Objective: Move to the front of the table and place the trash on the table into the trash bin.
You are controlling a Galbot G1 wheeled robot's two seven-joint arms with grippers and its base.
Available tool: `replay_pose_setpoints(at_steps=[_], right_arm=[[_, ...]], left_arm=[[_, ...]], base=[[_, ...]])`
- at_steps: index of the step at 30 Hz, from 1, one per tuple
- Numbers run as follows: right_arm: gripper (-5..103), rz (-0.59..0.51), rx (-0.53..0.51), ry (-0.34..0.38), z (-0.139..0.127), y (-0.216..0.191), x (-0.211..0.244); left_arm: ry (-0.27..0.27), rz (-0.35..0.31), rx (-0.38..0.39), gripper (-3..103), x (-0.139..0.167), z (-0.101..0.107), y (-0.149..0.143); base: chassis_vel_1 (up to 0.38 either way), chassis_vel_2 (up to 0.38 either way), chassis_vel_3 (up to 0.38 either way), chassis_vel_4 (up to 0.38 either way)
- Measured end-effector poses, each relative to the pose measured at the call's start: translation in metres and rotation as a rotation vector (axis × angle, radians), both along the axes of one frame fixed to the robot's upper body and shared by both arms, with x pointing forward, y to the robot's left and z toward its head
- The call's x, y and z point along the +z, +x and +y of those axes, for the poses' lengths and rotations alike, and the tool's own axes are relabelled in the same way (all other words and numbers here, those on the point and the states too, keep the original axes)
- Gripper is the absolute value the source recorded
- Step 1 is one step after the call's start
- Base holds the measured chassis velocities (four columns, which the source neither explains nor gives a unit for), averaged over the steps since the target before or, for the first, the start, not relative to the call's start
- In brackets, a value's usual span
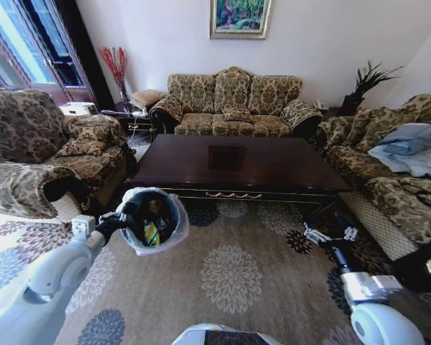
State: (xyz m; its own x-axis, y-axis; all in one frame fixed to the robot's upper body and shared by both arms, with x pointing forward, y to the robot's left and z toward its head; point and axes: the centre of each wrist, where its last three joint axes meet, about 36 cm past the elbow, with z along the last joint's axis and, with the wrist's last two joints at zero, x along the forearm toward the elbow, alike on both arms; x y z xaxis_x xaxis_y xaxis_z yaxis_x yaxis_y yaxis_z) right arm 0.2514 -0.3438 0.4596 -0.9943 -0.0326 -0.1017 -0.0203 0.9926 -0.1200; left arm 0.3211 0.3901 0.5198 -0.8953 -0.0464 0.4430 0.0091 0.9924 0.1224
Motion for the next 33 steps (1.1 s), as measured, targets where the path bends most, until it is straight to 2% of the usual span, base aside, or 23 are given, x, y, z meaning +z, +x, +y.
replay_pose_setpoints(at_steps=[1, 3, 5, 9, 10, 12, 14, 16, 18, 24, 25, 29, 32, 33], right_arm=[[100, 0.000, 0.000, 0.000, 0.000, 0.000, 0.000], [100, 0.002, -0.004, 0.001, -0.002, -0.001, -0.003], [100, 0.003, -0.006, 0.001, -0.002, -0.002, -0.004], [100, 0.007, -0.011, 0.005, -0.006, -0.007, -0.012], [100, 0.007, -0.011, 0.005, -0.006, -0.007, -0.012], [100, 0.004, -0.013, 0.009, -0.006, -0.011, -0.016], [100, -0.005, -0.017, 0.011, -0.008, -0.013, -0.019], [100, -0.007, -0.019, 0.010, -0.009, -0.013, -0.021], [100, -0.007, -0.021, 0.003, -0.011, -0.016, -0.028], [100, 0.009, -0.042, -0.001, -0.010, -0.025, -0.040], [100, 0.009, -0.042, -0.001, -0.010, -0.025, -0.040], [100, 0.014, -0.064, -0.004, -0.011, -0.029, -0.047], [100, 0.014, -0.065, -0.003, -0.011, -0.029, -0.048], [100, 0.015, -0.070, -0.003, -0.011, -0.030, -0.049]], left_arm=[[0.000, 0.000, 0.000, 0, 0.000, 0.000, 0.000], [-0.021, 0.064, 0.013, 0, -0.018, 0.014, 0.001], [-0.024, 0.075, 0.016, 0, -0.021, 0.017, 0.001], [-0.025, 0.174, 0.028, 0, -0.051, 0.046, 0.007], [-0.025, 0.174, 0.028, 0, -0.051, 0.046, 0.007], [-0.029, 0.226, 0.015, 0, -0.063, 0.065, 0.013], [-0.040, 0.254, 0.002, 0, -0.074, 0.081, 0.018], [-0.042, 0.261, -0.001, 0, -0.079, 0.085, 0.019], [-0.053, 0.286, 0.006, 0, -0.100, 0.100, 0.031], [-0.066, 0.329, 0.023, 0, -0.141, 0.110, 0.056], [-0.066, 0.329, 0.023, 0, -0.141, 0.110, 0.056], [-0.055, 0.393, 0.014, 0, -0.178, 0.110, 0.058], [-0.054, 0.399, 0.011, 0, -0.181, 0.110, 0.058], [-0.051, 0.423, 0.001, 0, -0.192, 0.109, 0.054]], base=[[0.000, 0.000, 0.000, 0.000], [0.000, 0.000, 0.000, 0.000], [0.000, 0.000, 0.000, 0.000], [0.000, 0.000, 0.000, 0.000], [0.000, 0.000, 0.000, 0.000], [0.000, 0.000, 0.000, 0.000], [0.000, 0.000, 0.000, 0.000], [0.000, 0.000, 0.000, 0.000], [0.000, 0.000, 0.000, 0.000], [0.000, 0.000, 0.000, 0.000], [0.000, 0.000, 0.000, 0.000], [0.000, 0.000, 0.000, 0.000], [0.000, 0.000, 0.000, 0.000], [0.000, 0.000, 0.000, 0.000]])
